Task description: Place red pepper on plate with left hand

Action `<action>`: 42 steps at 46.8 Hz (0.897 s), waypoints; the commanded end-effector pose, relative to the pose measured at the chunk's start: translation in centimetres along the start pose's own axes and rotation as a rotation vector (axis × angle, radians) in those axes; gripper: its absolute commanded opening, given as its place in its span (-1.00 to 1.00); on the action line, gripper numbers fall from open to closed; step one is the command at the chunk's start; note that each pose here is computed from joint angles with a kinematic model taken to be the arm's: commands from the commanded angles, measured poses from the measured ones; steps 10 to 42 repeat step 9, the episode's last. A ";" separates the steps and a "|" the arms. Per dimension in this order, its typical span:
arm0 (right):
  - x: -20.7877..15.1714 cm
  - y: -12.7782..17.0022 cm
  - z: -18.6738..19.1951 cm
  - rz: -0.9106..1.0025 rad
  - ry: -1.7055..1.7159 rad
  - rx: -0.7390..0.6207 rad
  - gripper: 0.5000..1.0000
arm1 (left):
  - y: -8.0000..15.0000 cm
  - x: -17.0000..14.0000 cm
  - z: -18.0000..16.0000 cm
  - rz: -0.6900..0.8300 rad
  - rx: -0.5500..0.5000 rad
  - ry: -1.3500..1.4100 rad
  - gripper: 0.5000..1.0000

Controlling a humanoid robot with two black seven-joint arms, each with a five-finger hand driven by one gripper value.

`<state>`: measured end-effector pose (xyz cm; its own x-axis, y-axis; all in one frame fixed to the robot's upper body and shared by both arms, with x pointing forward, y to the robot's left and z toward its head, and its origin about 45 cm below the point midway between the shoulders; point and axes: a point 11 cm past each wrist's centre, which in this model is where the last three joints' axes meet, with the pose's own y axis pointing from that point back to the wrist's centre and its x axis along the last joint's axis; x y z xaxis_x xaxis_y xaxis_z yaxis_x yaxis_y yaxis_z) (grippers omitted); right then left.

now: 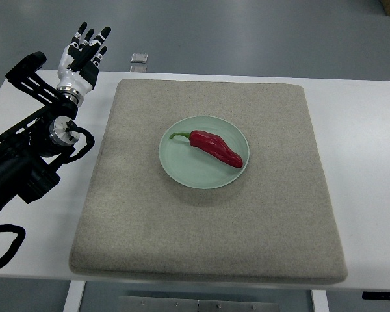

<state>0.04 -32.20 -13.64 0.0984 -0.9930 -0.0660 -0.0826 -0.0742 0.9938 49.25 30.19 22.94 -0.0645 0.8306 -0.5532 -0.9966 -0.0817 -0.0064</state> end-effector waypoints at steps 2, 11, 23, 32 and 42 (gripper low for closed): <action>-0.2 0.0 0.0 -0.007 -0.001 0.001 0.73 | 0.0 0.0 0.0 -0.001 0.000 -0.002 0.99; -0.1 0.0 0.0 0.000 0.003 0.002 0.73 | 0.0 -0.1 0.0 -0.002 -0.002 -0.003 0.99; -0.1 0.0 0.0 0.000 0.003 0.002 0.73 | 0.0 -0.1 0.0 -0.002 -0.002 -0.003 0.99; -0.1 0.0 0.0 0.000 0.003 0.002 0.73 | 0.0 -0.1 0.0 -0.002 -0.002 -0.003 0.99; -0.1 0.0 0.0 0.000 0.003 0.002 0.73 | 0.0 -0.1 0.0 -0.002 -0.002 -0.003 0.99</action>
